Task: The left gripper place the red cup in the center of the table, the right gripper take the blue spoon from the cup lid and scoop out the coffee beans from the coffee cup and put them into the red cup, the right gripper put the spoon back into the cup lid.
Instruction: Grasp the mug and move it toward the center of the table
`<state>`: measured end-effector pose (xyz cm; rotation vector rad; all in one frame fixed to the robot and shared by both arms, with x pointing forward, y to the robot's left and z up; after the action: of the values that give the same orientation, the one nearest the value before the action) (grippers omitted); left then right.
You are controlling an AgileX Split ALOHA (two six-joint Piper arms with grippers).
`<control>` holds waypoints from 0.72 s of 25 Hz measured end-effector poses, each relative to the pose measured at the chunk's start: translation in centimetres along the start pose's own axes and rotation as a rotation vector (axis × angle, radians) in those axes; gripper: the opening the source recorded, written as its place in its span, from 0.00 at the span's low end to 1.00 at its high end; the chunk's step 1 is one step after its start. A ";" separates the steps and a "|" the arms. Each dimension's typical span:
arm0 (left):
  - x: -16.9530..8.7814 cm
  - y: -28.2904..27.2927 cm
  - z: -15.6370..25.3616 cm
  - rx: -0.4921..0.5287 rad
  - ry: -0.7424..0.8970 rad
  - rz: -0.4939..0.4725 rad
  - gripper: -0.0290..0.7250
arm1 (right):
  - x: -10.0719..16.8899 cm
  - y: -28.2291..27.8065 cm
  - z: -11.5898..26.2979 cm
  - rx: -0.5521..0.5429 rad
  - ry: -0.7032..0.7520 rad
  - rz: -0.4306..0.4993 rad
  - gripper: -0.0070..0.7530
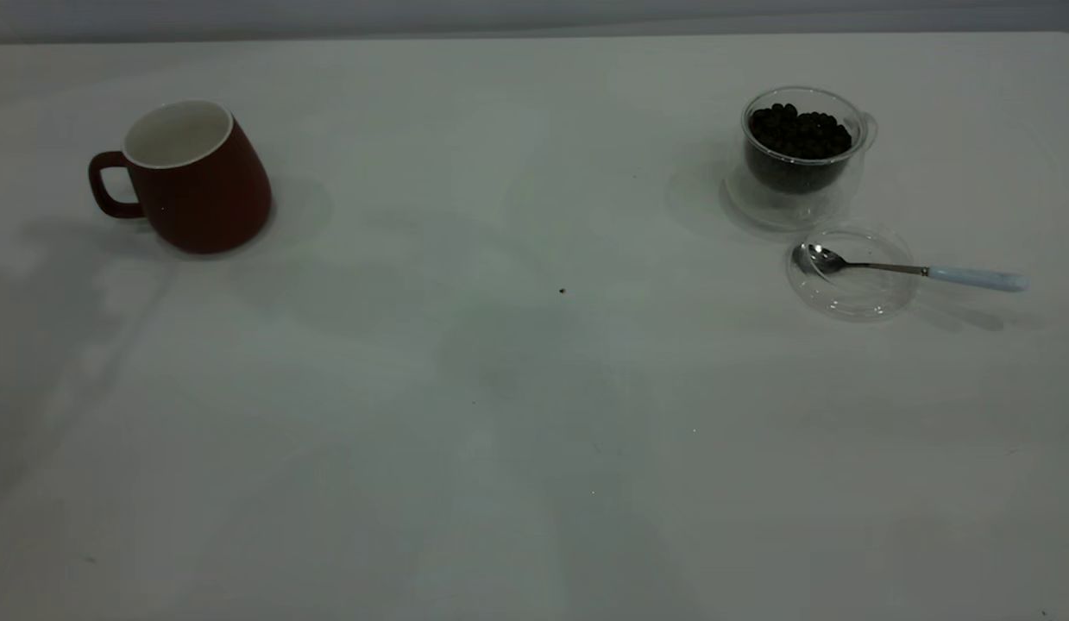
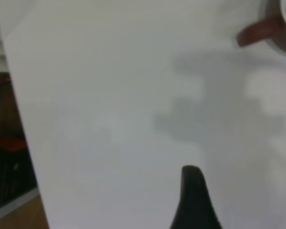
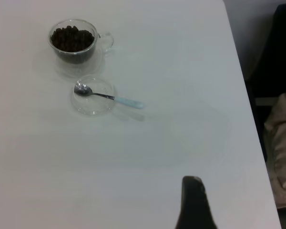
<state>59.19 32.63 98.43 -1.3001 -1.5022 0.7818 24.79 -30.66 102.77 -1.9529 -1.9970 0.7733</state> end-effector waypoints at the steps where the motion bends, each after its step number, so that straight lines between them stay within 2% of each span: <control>1: -0.2 1.3 -0.7 0.020 0.005 0.002 0.82 | 0.0 0.0 0.0 0.000 0.000 0.000 0.73; 5: -0.8 5.8 -3.4 0.085 0.039 0.001 0.82 | 0.0 0.0 0.0 0.000 0.000 0.000 0.73; 12: -1.7 11.6 -3.6 0.186 0.248 -0.010 0.82 | 0.0 0.0 0.0 0.000 0.000 0.000 0.73; 15: -1.8 12.2 -3.5 0.186 0.315 -0.010 0.82 | 0.0 0.0 0.0 0.000 0.000 0.000 0.73; 18: -1.9 12.4 -4.1 0.135 0.351 -0.008 0.82 | 0.0 0.0 0.0 0.000 0.000 0.000 0.73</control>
<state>67.31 33.11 87.99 -1.2545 -1.1547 0.6023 24.79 -30.66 102.77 -1.9529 -1.9970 0.7733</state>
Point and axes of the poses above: a point on each arm's last joint axis where the gripper is mounted, y pointing out along that axis toward the gripper, x along the wrist's bending axis when the last joint is at zero, z = x × y, the point moved 2 cm from there along y, pointing out along that axis toward the gripper, and after that the axes turned 11 degrees about -y, right-handed, at the moved point
